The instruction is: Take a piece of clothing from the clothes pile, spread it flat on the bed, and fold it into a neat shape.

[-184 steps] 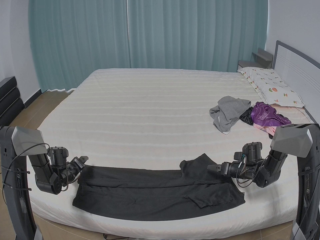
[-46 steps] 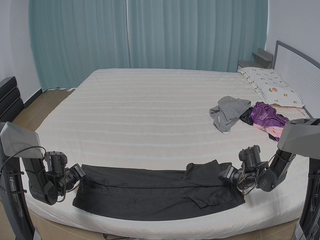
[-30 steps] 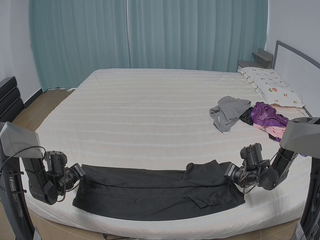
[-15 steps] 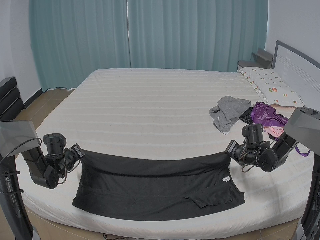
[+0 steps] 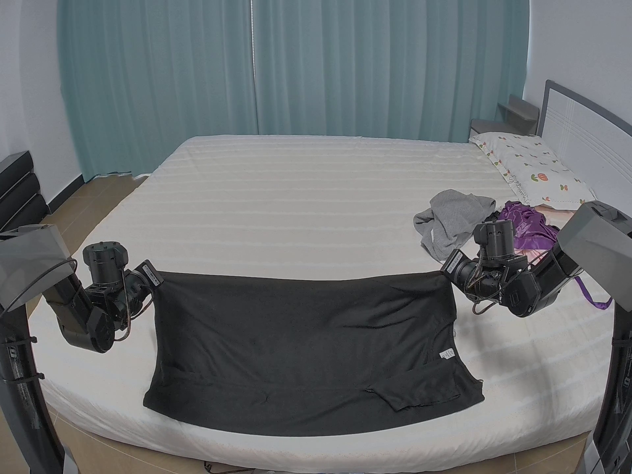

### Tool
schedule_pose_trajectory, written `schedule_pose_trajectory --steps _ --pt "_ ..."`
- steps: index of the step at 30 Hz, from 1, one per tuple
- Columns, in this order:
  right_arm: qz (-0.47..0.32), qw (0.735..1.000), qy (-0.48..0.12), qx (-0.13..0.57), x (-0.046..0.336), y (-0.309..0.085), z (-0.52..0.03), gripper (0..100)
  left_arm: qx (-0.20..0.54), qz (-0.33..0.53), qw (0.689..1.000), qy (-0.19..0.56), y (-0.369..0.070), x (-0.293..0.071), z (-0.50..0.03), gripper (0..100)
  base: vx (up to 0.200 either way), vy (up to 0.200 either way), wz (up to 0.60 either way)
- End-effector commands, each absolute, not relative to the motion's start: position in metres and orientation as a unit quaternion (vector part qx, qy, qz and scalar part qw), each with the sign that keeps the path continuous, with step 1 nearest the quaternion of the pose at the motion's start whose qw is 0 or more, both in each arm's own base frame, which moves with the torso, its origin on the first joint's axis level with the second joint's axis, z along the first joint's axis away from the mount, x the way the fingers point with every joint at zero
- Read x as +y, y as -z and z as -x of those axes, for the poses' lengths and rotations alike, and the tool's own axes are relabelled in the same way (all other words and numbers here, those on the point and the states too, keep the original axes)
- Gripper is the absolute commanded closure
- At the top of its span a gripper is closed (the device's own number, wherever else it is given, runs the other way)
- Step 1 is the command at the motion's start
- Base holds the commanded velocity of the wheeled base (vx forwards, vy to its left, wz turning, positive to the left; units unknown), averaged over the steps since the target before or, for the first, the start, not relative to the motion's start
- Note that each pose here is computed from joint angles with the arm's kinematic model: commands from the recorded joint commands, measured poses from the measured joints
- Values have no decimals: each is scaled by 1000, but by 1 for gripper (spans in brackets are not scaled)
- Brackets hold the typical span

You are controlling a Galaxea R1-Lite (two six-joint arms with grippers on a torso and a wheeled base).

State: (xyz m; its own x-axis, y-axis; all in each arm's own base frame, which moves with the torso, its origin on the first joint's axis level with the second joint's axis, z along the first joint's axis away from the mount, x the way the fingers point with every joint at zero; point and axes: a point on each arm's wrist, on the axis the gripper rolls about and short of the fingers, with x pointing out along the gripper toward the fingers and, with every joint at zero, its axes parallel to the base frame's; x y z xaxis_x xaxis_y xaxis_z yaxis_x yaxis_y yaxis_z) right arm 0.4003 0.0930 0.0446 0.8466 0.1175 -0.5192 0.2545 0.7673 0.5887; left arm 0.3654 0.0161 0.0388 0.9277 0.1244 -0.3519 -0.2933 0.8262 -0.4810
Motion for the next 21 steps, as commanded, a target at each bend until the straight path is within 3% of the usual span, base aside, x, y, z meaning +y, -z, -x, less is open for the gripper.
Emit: schedule_pose_trajectory --steps 1,13,21 --pt "-338 899 39 276 93 -42 -401 100 157 273 942 -113 -37 17 -365 100 0 0 0" --pt "-333 896 36 293 89 -49 -379 100 188 272 936 -120 -28 19 -349 100 0 0 0" --pt "-297 880 37 369 79 -23 -336 100 246 261 924 -132 -10 24 -316 100 0 0 0"
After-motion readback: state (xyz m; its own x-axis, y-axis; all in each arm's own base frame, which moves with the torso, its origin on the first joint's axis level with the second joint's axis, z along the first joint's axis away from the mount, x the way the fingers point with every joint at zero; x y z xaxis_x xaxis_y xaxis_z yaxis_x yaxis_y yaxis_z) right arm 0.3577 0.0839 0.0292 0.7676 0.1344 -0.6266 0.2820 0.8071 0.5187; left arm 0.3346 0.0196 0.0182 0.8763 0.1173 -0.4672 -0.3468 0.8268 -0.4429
